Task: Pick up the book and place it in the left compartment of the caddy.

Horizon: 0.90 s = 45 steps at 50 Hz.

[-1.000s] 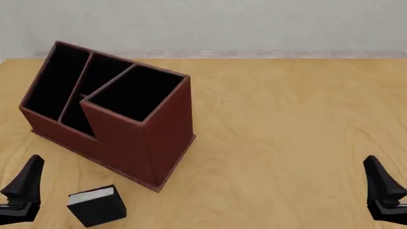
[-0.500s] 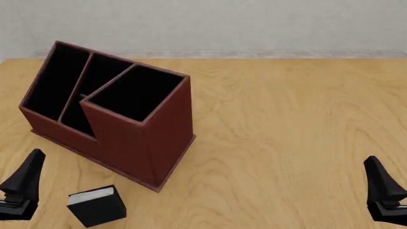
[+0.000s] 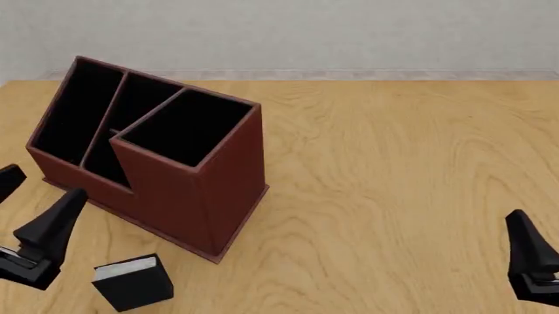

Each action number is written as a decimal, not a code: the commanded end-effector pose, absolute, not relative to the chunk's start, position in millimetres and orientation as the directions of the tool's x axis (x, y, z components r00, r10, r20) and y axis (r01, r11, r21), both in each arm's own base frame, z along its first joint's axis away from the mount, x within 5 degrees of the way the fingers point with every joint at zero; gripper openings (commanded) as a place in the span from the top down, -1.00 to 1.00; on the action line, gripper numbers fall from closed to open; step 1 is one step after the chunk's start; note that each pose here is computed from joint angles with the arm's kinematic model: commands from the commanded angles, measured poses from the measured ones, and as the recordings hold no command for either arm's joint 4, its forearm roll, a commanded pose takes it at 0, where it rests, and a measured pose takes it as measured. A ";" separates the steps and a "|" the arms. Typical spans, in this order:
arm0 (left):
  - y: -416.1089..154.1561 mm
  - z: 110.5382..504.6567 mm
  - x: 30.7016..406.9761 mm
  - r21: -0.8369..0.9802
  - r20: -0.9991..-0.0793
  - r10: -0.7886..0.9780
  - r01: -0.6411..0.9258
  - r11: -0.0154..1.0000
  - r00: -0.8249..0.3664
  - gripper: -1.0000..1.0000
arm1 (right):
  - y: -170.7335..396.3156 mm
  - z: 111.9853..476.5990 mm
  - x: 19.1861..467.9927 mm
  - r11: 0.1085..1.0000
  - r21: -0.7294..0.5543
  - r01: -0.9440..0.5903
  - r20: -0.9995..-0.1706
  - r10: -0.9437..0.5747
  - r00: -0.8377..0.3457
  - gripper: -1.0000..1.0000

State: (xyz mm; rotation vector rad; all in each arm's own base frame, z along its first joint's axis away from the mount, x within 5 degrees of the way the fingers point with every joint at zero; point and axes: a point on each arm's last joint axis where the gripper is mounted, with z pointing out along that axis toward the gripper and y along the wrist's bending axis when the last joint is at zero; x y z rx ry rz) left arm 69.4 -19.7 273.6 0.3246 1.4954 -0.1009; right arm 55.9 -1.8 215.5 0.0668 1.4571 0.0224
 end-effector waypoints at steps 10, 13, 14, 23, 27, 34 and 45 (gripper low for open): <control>-39.5 290.4 67.7 0.164 -0.976 0.213 0.517 0.840 -0.036 -1.00 | -1.3 211.4 58.0 0.998 0.057 0.018 -0.997 0.056 0.061 -1.00; -43.5 291.6 67.9 0.189 -0.967 0.253 0.557 0.809 -0.039 -1.00 | -1.2 211.3 57.6 0.998 0.057 0.018 -0.997 0.056 0.061 -1.00; -43.5 291.6 67.9 0.189 -0.967 0.253 0.557 0.809 -0.039 -1.00 | -1.2 211.3 57.6 0.998 0.057 0.018 -0.997 0.056 0.061 -1.00; -56.1 309.0 75.6 0.244 -0.939 0.342 0.626 0.741 -0.038 -1.00 | -1.4 211.5 57.5 0.998 0.062 0.020 -0.996 0.061 0.063 -1.00; -60.4 316.8 76.8 0.248 -0.936 0.350 0.648 0.720 -0.031 -1.00 | -1.4 211.5 57.5 0.998 0.063 0.020 -0.996 0.062 0.063 -1.00; -66.2 321.2 82.9 0.302 -0.909 0.417 0.663 0.684 -0.016 -1.00 | -1.6 211.4 57.0 0.998 0.066 0.024 -0.996 0.064 0.065 -1.00; -69.6 324.7 81.1 0.335 -0.871 0.490 0.705 0.625 -0.020 -1.00 | -1.6 211.4 57.2 0.997 0.068 0.024 -0.996 0.066 0.064 -1.00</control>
